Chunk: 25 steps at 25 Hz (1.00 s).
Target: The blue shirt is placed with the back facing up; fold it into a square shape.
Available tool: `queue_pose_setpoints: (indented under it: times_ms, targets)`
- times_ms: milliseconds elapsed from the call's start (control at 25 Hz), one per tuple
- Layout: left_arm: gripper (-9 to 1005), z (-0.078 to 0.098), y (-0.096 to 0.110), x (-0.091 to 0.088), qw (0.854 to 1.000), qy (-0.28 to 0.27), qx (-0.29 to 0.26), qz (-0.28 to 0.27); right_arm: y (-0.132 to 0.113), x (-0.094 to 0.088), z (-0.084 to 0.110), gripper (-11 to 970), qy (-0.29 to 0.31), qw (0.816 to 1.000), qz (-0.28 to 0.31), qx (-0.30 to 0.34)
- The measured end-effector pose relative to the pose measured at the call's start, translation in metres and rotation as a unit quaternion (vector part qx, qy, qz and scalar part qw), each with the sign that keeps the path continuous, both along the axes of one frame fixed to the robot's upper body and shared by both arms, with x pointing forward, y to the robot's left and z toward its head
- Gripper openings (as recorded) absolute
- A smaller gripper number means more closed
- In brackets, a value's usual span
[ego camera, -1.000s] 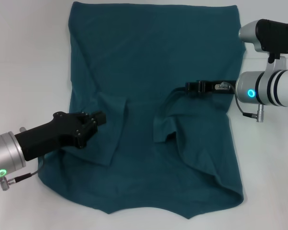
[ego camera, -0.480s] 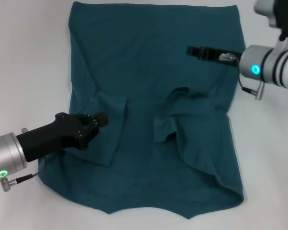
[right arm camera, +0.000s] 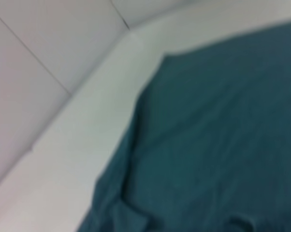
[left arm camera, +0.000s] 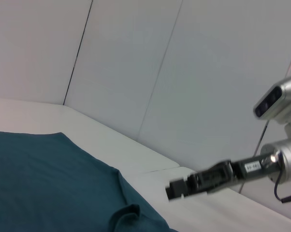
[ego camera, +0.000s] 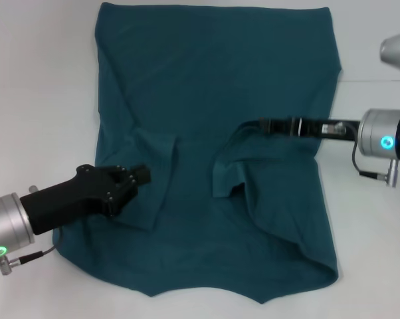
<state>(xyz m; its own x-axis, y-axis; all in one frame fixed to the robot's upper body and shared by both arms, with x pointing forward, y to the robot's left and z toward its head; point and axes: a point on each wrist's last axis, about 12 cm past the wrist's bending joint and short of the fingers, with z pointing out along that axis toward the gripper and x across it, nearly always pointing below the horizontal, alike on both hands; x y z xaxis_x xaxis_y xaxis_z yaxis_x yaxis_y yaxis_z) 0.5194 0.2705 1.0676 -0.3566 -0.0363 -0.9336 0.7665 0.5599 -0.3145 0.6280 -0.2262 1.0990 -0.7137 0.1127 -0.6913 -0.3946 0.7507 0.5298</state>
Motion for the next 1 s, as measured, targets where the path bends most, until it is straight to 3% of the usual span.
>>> queue_pose_setpoints:
  times_ms: [280, 560, 1000]
  targets:
    - [76, 0.000, -0.004, -0.003, 1.000, 0.004, -0.015, -0.012, 0.022, 0.006, -0.018, 462, 0.030, 0.998, 0.008, -0.058]
    - [75, 0.000, -0.003, -0.007, 1.000, 0.004, -0.022, -0.015, 0.047, 0.025, -0.022, 463, -0.006, 0.991, -0.007, -0.137]
    - [76, 0.000, -0.002, -0.008, 1.000, 0.005, -0.025, -0.015, 0.028, 0.048, -0.008, 464, -0.071, 0.977, -0.112, -0.164]
